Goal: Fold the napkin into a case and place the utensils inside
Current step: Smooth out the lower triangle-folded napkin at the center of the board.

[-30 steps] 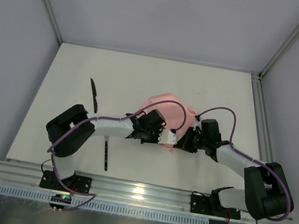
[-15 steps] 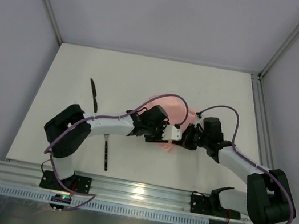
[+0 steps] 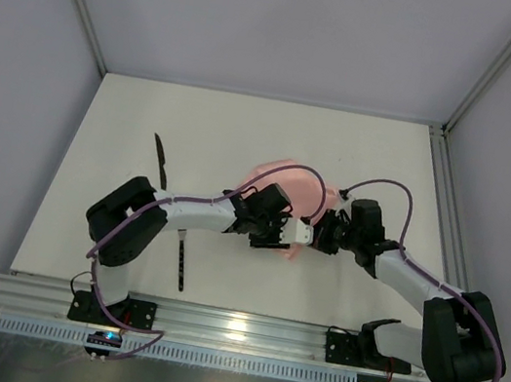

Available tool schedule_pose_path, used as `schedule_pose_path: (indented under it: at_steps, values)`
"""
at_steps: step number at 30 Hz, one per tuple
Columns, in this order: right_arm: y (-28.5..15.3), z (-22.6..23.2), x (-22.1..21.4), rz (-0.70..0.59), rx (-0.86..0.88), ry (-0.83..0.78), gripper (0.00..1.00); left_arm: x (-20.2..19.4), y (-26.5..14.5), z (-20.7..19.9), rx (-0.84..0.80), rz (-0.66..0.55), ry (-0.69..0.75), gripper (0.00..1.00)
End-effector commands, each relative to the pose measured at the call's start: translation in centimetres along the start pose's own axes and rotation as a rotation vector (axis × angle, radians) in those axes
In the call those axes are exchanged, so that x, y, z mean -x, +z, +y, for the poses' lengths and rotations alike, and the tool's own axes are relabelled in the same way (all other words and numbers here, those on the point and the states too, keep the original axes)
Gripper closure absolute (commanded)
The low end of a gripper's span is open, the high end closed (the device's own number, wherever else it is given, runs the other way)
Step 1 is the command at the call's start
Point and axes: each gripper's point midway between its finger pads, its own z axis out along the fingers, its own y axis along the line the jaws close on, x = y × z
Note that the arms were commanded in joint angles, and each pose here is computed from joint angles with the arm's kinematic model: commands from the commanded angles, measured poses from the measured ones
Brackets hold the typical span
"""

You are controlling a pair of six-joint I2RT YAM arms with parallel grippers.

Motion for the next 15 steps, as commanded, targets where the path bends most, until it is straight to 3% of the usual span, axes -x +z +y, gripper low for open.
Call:
schedule_pose_path:
  at_steps: [1,3,6,7,10,13,15]
  values:
    - [-0.4,2.0,1.8,-0.052,0.06,-0.023,0.96,2.1,-0.6,1.0,0.039,-0.062,-0.017,0.58]
    - [-0.5,2.1,1.7,-0.049,0.066,-0.021,0.96,1.9,0.0,1.2,0.05,-0.054,-0.028,0.61]
    - [-0.4,2.0,1.6,-0.048,0.068,-0.013,0.96,1.4,0.7,0.9,0.034,-0.04,-0.038,0.75]
    - [-0.4,1.9,1.6,-0.05,0.07,-0.013,0.96,1.3,0.8,0.8,0.032,-0.038,-0.038,0.85]
    - [-0.3,1.6,1.5,-0.046,0.062,-0.01,0.96,1.2,0.8,0.7,0.026,-0.034,-0.043,1.0]
    - [-0.4,0.7,1.6,-0.044,0.039,0.0,0.96,1.9,0.0,1.1,0.044,-0.051,-0.038,1.0]
    - [-0.6,-0.2,1.7,-0.05,0.009,0.006,0.84,2.2,-0.7,1.6,0.069,-0.055,-0.054,1.0]
